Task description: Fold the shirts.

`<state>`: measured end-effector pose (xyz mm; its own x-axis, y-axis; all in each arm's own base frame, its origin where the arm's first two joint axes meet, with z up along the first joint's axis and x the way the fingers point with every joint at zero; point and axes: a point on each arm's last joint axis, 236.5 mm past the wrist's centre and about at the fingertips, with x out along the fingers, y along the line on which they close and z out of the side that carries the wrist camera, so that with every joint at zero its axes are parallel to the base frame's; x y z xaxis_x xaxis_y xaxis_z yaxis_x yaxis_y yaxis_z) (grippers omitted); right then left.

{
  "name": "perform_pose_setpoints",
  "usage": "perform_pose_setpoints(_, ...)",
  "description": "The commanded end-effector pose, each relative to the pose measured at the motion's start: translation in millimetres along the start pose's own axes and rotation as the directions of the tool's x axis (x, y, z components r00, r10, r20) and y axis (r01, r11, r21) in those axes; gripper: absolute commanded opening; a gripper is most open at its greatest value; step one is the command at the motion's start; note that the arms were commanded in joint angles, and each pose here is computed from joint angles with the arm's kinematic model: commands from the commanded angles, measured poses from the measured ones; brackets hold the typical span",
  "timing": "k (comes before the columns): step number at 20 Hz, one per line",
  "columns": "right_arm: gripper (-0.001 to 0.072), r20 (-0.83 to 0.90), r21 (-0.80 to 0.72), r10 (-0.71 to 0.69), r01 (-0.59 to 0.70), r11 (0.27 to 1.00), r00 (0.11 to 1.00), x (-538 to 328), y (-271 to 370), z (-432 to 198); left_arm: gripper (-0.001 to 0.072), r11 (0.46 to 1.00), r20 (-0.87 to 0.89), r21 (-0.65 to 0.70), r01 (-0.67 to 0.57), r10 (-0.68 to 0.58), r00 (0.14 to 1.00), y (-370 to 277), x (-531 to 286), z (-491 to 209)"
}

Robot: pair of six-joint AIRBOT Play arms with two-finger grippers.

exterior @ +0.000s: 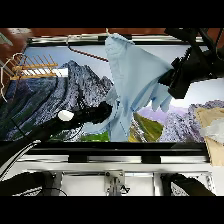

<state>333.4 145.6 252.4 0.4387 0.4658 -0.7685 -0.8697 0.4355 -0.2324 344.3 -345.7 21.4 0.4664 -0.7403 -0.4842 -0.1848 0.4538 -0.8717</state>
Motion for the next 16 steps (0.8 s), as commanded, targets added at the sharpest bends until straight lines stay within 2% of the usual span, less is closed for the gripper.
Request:
perform_pose_setpoints(1,0.0081,-0.002,0.0,-0.003,0.003,1.0,1.0,-0.4,-0.4,-0.4,0.0252,0.993,0.05,-0.117,0.024,-0.019,0.999,-4.2,6.2,3.6)
perform_pose_setpoints(2,0.0081,-0.002,0.0,-0.003,0.003,1.0,1.0,-0.4,-0.4,-0.4,0.0106,0.992,0.068,-0.124,0.023,-0.015,0.998,-2.8,6.5,7.8)
perform_pose_setpoints(3,0.0081,-0.002,0.0,-0.003,0.003,1.0,1.0,-0.4,-0.4,-0.4,0.0046,0.993,0.092,-0.115,0.02,-0.009,0.996,-1.4,5.7,14.3)
perform_pose_setpoints(8,0.0081,-0.032,0.002,-0.025,0.026,1.0,0.999,-0.6,-5.8,-7.5,0.0041,0.998,0.211,0.057,0.021,-0.033,0.977,-11.2,-16.7,57.8)
perform_pose_setpoints(12,0.0081,-0.028,0.012,-0.023,0.023,1.0,0.999,-0.6,-5.2,-6.8,0.0042,0.977,0.365,0.213,0.001,-0.081,0.927,-27.6,-70.9,124.9)
perform_pose_setpoints(16,0.008,0.082,0.018,0.064,-0.066,0.998,0.995,-1.7,15.3,19.3,0.0042,0.976,0.479,0.218,0.005,-0.111,0.87,-26.9,-139.1,190.2)
